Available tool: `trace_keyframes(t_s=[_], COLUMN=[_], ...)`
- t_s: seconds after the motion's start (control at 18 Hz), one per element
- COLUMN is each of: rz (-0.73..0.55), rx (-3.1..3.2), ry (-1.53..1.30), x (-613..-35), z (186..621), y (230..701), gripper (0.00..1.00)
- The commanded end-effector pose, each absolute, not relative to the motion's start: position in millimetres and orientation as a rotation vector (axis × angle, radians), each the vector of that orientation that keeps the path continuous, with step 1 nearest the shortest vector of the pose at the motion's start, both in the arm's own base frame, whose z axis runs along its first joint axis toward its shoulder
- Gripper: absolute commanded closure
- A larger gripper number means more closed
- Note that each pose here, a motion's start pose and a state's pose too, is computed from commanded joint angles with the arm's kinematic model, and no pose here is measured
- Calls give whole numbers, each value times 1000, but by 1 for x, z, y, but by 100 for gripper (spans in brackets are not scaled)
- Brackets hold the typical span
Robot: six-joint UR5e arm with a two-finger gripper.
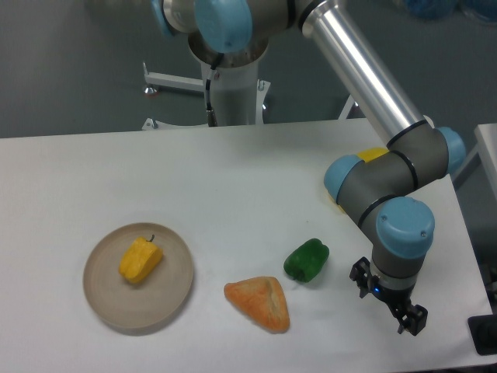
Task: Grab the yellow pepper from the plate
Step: 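Move the open gripper over the yellow pepper on the beige plate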
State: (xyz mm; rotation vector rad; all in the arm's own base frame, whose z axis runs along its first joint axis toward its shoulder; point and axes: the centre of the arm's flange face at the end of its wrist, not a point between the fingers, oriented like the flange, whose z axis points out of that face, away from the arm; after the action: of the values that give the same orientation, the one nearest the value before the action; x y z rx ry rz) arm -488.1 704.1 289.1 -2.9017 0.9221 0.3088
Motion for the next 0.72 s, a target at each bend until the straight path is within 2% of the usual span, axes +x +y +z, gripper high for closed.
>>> trace_keyframes(t_s=[0.33,0.72], rz=[305,208], rx=[-2917,-2958], ry=[872,744], x=[-472,-380], z=[298,340], y=[708,687], gripper=[0,0])
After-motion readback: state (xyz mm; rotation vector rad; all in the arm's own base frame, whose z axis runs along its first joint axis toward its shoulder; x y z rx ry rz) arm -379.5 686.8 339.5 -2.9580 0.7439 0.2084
